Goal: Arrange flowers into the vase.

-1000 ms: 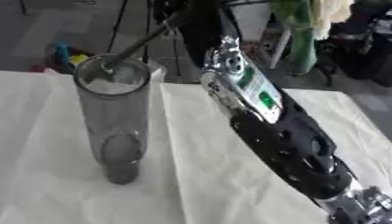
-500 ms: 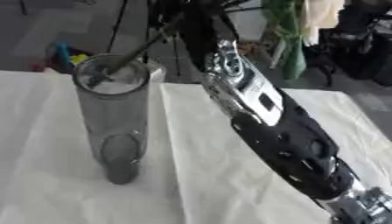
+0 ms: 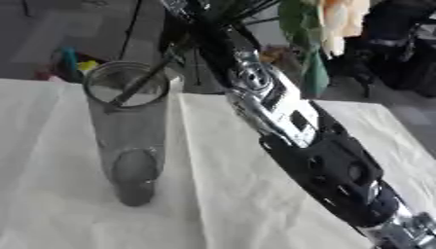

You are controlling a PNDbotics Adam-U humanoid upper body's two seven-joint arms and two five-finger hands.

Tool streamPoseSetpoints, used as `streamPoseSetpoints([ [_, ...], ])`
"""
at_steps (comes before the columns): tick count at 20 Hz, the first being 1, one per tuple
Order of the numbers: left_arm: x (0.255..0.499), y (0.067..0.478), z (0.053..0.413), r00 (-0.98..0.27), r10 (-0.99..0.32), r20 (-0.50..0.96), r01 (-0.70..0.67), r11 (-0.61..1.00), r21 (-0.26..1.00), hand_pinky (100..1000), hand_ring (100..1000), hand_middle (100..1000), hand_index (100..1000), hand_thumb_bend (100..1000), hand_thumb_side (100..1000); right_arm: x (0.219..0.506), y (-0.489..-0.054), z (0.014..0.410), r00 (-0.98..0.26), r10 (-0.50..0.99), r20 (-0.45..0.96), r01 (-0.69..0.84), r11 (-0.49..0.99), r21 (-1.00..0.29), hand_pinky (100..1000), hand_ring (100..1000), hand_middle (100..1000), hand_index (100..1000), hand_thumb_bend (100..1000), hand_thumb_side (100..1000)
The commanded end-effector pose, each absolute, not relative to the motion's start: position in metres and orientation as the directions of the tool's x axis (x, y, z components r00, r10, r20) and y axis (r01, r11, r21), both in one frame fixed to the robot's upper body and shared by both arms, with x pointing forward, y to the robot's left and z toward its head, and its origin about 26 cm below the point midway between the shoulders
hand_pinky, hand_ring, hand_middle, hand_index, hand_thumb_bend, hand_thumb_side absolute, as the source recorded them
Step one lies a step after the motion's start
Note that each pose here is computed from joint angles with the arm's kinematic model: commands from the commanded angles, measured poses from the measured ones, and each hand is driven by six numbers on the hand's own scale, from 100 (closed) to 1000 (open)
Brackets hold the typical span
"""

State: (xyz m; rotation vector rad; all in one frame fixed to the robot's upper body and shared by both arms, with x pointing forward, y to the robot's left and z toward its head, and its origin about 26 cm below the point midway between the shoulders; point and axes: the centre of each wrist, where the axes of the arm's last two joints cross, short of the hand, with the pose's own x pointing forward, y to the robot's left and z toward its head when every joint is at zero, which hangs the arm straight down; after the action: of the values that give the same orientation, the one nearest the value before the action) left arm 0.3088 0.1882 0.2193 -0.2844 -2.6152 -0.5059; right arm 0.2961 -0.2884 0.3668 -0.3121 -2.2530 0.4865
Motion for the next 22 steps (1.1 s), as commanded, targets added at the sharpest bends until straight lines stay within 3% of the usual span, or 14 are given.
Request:
streamPoseSetpoints([
  [1, 0.3062, 0.1872, 0.2251, -0.885, 0.114, 0.452, 0.277, 0.908, 0.313, 557, 564, 799, 904, 100, 1000, 0.2845, -0.2907, 0.3807, -0.667, 0.441, 0.601, 0.121, 0.86, -0.496, 237, 476, 169, 285, 364, 861],
  [9, 0.3061, 0.1867, 0.225, -0.883, 0.115, 0.454, 0.28, 0.906, 0.316, 557, 564, 799, 904, 100, 1000, 0.2836, -0.2913, 0.3794, -0.66, 0.479, 0.579, 0.126, 0.83, -0.544, 402, 613, 353, 502, 421, 918],
  [15, 0.3062, 0.1865, 0.2256, -0.883, 0.115, 0.455, 0.282, 0.905, 0.319, 557, 564, 799, 904, 100, 1000, 0.2866, -0.2944, 0.3783, -0.639, 0.523, 0.564, 0.132, 0.797, -0.589, 423, 645, 383, 513, 433, 941],
  [22, 0.3064, 0.1875, 0.226, -0.883, 0.11, 0.457, 0.277, 0.907, 0.317, 557, 564, 799, 904, 100, 1000, 0.293, -0.3002, 0.3737, -0.578, 0.596, 0.558, 0.121, 0.739, -0.663, 456, 693, 423, 532, 277, 890],
])
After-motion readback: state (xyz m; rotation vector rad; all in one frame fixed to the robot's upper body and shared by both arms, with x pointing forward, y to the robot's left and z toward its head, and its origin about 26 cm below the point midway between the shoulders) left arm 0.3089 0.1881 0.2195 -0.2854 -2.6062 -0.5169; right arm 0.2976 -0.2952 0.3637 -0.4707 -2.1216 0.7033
